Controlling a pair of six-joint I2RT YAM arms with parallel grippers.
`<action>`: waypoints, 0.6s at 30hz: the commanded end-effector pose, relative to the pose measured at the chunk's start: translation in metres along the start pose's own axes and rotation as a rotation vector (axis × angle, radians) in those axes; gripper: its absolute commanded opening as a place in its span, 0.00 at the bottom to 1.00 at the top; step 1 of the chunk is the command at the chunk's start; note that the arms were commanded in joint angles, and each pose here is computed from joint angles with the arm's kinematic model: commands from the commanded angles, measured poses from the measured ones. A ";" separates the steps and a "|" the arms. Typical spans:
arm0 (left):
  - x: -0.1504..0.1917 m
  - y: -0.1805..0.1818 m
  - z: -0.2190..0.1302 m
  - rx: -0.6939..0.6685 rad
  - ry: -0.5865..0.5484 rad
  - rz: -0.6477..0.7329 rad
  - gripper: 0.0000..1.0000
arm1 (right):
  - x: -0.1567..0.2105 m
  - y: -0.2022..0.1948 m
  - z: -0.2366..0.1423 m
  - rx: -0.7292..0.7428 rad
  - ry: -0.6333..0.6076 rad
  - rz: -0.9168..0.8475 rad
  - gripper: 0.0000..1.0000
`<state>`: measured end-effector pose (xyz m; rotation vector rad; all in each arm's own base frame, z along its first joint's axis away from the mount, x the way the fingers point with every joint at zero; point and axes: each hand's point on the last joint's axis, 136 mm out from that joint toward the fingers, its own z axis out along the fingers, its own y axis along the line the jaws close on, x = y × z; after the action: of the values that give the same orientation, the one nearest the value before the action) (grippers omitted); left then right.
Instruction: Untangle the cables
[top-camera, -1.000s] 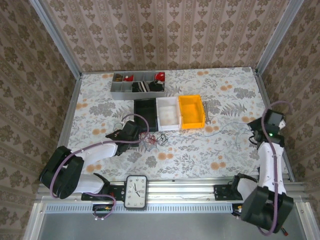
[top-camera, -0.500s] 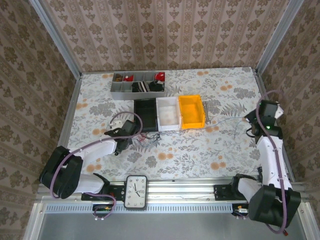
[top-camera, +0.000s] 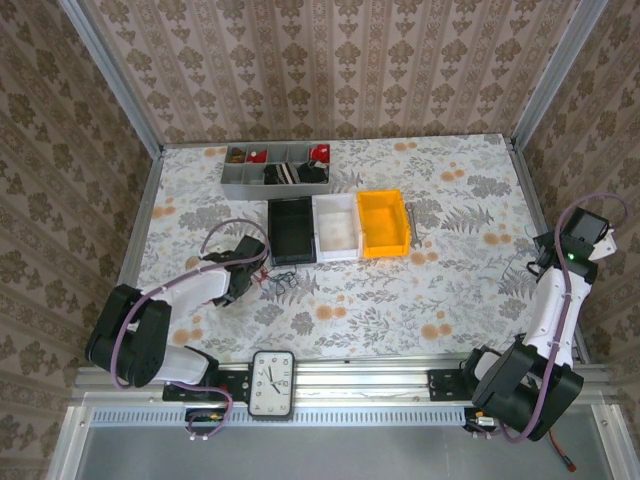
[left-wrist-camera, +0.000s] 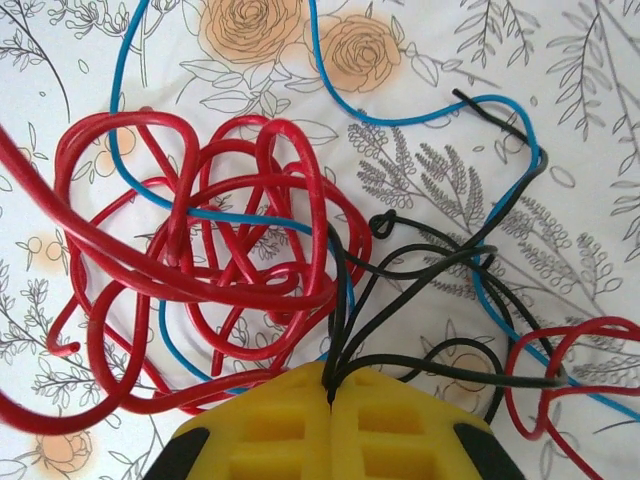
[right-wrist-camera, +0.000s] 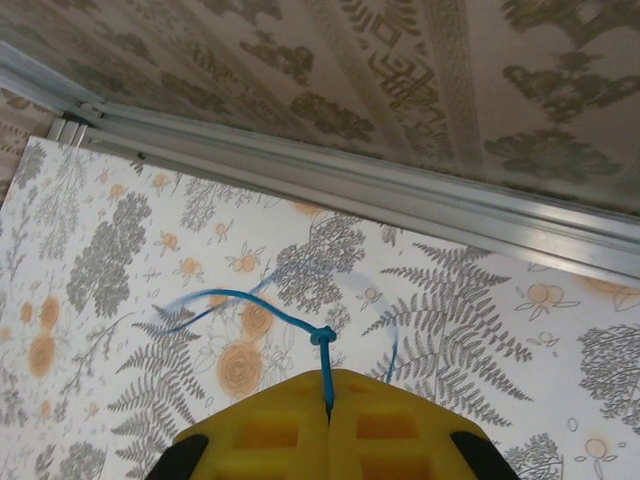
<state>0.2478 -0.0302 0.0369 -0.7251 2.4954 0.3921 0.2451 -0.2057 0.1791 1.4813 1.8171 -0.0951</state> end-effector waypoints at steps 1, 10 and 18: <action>-0.001 -0.009 0.001 0.021 0.022 -0.040 0.00 | 0.007 0.024 -0.005 -0.083 0.023 -0.056 0.02; 0.013 -0.098 -0.007 0.352 0.040 0.035 0.00 | 0.100 0.134 -0.059 -0.481 0.082 -0.405 0.03; 0.010 -0.120 -0.017 0.419 -0.003 0.069 0.00 | 0.136 0.205 -0.139 -0.885 0.068 -0.484 0.04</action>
<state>0.2928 -0.1298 0.0256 -0.5066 2.4957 -0.0772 0.3411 0.0161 0.2367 0.5523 1.9930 0.3735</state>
